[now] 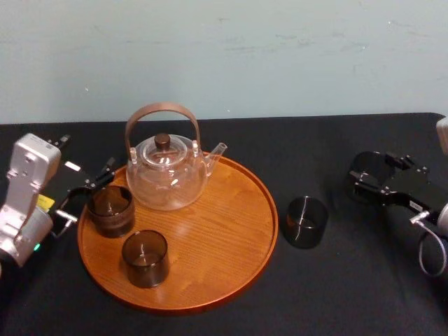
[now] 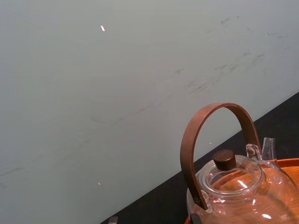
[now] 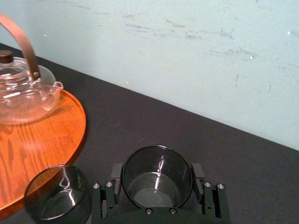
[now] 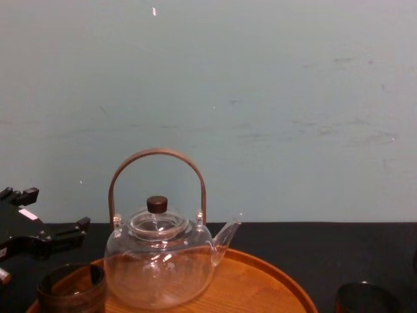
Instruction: Pick up the glass from the table and place it on the tray.
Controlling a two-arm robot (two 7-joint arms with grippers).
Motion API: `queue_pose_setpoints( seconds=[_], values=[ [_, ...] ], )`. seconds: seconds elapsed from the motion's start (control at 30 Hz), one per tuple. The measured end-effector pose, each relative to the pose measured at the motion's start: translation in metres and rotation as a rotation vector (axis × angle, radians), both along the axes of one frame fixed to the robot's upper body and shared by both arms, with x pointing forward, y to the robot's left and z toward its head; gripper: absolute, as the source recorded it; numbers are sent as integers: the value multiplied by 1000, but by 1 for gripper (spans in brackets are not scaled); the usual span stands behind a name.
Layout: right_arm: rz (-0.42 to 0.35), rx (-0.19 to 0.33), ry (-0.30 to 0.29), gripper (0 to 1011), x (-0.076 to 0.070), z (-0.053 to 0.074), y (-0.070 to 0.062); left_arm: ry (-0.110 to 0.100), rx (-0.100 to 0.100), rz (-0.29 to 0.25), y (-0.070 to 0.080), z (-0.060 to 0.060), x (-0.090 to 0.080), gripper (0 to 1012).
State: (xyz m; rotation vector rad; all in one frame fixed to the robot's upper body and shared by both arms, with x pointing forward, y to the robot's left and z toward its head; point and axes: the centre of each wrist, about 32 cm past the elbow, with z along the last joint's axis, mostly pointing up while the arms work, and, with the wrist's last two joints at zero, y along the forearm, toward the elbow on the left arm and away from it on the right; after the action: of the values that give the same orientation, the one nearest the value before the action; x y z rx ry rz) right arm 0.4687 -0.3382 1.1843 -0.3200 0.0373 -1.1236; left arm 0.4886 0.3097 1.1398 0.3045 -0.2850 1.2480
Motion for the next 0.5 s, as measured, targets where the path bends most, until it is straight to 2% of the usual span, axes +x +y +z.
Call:
queue_pose_setpoints(
  seconds=[0.2, 0.5],
  values=[
    [39, -18, -16, 903, -13, 5, -7, 0, 0, 0, 0, 0, 0, 1001],
    [79, -42, -10, 903, -36, 5, -15, 0, 0, 0, 0, 0, 0, 1001]
  ],
)
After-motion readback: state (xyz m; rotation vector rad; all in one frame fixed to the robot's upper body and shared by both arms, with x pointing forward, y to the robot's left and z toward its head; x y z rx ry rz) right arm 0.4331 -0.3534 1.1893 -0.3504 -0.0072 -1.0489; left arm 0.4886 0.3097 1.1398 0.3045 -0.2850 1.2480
